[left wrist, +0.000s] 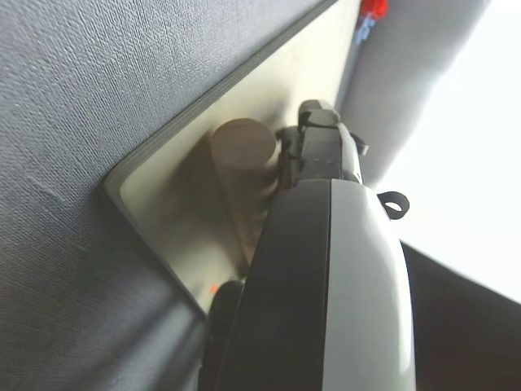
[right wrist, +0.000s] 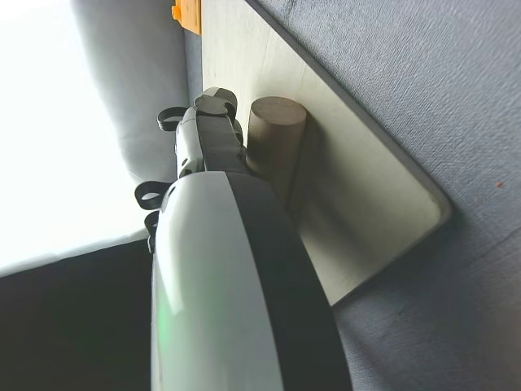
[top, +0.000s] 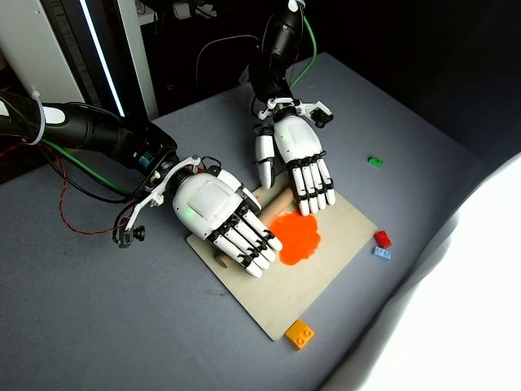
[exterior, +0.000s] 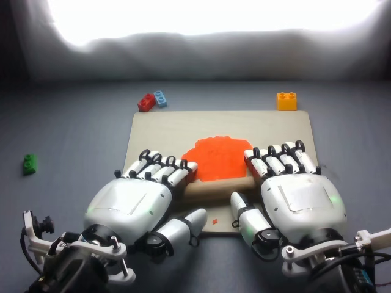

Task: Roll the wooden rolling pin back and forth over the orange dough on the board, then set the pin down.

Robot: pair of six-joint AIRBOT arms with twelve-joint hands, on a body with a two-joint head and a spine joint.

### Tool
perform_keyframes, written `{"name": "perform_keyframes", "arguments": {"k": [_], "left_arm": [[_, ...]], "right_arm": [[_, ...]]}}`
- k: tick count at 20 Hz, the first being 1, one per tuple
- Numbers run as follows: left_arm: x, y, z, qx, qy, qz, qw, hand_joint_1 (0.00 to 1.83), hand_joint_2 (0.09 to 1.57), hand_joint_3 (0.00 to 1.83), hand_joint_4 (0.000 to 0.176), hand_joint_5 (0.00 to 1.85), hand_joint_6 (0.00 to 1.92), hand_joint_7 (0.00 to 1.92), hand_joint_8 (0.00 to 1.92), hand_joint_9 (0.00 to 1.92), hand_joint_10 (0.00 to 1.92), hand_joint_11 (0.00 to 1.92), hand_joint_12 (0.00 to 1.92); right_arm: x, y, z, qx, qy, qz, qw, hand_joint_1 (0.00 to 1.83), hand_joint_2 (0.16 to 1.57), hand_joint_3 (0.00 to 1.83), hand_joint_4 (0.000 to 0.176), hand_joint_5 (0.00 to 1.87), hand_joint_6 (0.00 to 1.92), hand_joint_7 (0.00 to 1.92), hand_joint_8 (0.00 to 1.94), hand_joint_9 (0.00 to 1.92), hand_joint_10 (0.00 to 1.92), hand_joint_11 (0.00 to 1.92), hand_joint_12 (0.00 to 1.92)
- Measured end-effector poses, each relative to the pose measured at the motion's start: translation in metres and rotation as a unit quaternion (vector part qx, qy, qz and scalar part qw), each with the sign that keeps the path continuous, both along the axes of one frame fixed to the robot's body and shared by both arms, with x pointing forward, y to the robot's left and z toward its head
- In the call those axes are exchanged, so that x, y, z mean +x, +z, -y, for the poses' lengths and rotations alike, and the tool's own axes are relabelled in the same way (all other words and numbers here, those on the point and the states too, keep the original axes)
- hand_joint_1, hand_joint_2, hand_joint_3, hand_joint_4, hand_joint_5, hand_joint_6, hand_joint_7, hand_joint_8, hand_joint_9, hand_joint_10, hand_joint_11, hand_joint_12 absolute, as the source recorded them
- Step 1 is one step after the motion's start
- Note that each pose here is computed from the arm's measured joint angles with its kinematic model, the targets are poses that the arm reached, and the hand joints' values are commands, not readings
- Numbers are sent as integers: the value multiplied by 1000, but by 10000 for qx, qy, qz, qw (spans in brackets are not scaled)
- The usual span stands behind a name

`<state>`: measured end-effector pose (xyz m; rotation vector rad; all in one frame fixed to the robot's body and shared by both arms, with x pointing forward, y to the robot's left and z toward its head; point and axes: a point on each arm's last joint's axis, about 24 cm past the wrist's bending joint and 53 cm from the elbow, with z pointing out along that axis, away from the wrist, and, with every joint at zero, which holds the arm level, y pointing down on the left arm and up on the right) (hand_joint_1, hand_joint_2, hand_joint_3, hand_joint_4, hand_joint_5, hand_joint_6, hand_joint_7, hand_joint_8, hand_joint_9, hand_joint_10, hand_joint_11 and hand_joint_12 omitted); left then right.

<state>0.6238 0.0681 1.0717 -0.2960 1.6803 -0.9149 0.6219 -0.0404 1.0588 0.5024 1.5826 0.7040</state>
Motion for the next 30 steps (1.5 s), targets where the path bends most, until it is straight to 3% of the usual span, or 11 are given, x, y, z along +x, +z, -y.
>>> {"name": "perform_keyframes", "arguments": {"k": [6,11,18,30], "left_arm": [[-5,1,0,24,-63,128,9999,0,1506,0,0,217,0,253,2,174,3,0,200],[-6,-1,-8,-56,78,186,9998,0,1504,0,0,216,1,245,1,162,2,0,157],[-3,0,-12,-143,212,358,9990,0,1505,0,0,227,5,231,1,154,3,0,143],[-7,-1,-10,-259,205,385,9987,0,1506,0,0,206,2,216,2,136,1,0,104]], "right_arm": [[0,0,0,-7,-24,-5,10000,0,1571,55,0,267,0,292,0,188,2,0,300],[-1,0,0,9,-54,-3,10000,0,1571,34,0,271,2,280,1,172,1,0,179],[-1,0,-3,40,-54,-36,10000,0,1571,43,0,268,0,276,0,177,1,0,177],[2,4,-5,95,-69,-37,9999,0,1569,55,0,306,10,317,5,205,4,0,329]]}}
